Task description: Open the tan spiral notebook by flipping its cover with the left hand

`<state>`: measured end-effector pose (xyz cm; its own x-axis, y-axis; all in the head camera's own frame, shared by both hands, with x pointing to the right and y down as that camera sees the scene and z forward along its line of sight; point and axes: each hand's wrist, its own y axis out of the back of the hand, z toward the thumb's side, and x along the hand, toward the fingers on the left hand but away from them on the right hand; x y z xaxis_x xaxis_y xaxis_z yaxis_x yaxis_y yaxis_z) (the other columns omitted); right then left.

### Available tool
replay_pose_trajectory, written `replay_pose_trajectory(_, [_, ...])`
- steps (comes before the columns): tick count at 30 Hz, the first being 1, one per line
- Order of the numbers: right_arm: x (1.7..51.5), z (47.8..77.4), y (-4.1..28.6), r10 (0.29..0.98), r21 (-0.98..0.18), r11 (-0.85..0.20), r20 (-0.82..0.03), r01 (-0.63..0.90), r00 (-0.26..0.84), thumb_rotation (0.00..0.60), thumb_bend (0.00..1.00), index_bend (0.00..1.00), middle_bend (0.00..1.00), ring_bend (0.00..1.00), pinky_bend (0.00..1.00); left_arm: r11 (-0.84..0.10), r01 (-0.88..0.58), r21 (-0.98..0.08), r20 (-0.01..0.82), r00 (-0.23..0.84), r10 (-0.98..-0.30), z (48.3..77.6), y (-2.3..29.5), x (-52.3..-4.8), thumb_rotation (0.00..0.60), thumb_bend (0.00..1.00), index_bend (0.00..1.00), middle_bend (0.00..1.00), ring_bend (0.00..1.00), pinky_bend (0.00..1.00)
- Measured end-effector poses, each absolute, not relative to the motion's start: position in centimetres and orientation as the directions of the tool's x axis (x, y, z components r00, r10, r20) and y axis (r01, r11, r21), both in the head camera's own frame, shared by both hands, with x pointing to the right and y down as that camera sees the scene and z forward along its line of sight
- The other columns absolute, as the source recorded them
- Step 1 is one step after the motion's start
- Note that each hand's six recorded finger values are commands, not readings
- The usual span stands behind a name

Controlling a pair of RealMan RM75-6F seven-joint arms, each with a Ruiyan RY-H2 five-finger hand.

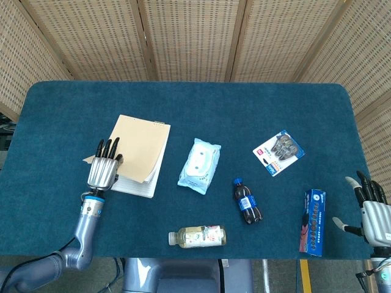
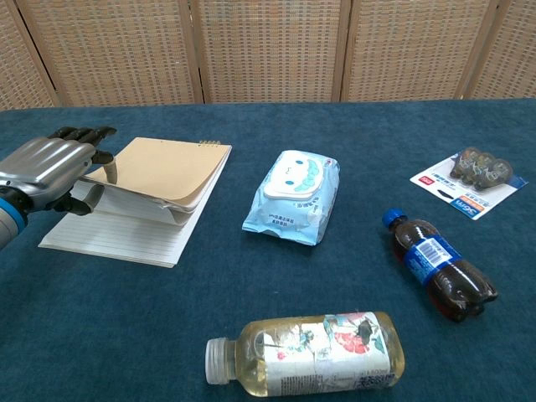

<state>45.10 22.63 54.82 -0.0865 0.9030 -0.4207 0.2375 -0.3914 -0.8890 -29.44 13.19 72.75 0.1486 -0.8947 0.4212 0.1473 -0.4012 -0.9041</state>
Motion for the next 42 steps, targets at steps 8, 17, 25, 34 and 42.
replay_pose_trajectory(8, [45.1, 54.8, 22.7, 0.902, -0.888, -0.393, -0.423, 0.238, -0.086, 0.600, 0.16, 0.11, 0.00, 0.00, 0.00, -0.396, 0.123, -0.910, 0.411, 0.147, -0.900, 72.4, 14.2, -29.9, 0.600, 0.63, 0.82, 0.00, 0.00, 0.00])
replay_pose_trajectory(17, [45.1, 54.8, 22.7, 0.903, -0.889, -0.391, -0.421, 0.239, -0.088, 0.600, 0.16, 0.11, 0.00, 0.00, 0.00, -0.400, 0.104, -0.911, 0.411, 0.142, -0.900, 71.9, 15.1, -30.4, 0.600, 0.63, 0.83, 0.00, 0.00, 0.00])
replay_pose_trajectory(25, [45.1, 54.8, 22.6, 0.903, -0.889, -0.392, -0.421, 0.238, -0.086, 0.600, 0.16, 0.11, 0.00, 0.00, 0.00, -0.395, 0.106, -0.912, 0.408, 0.152, -0.900, 71.5, 15.6, -30.2, 0.600, 0.63, 0.83, 0.00, 0.00, 0.00])
replay_pose_trajectory(34, [45.2, 54.8, 22.6, 0.902, -0.888, -0.392, -0.422, 0.239, -0.088, 0.600, 0.16, 0.11, 0.00, 0.00, 0.00, -0.370, 0.099, -0.924, 0.382, 0.184, -0.906, 70.3, 16.8, -29.4, 0.600, 0.64, 0.83, 0.00, 0.00, 0.00])
replay_pose_trajectory(42, [45.2, 54.8, 22.6, 0.902, -0.888, -0.392, -0.423, 0.241, -0.090, 0.600, 0.16, 0.11, 0.00, 0.00, 0.00, -0.355, 0.098, -0.930, 0.368, 0.210, -0.906, 69.1, 17.8, -29.0, 0.600, 0.64, 0.83, 0.00, 0.00, 0.00])
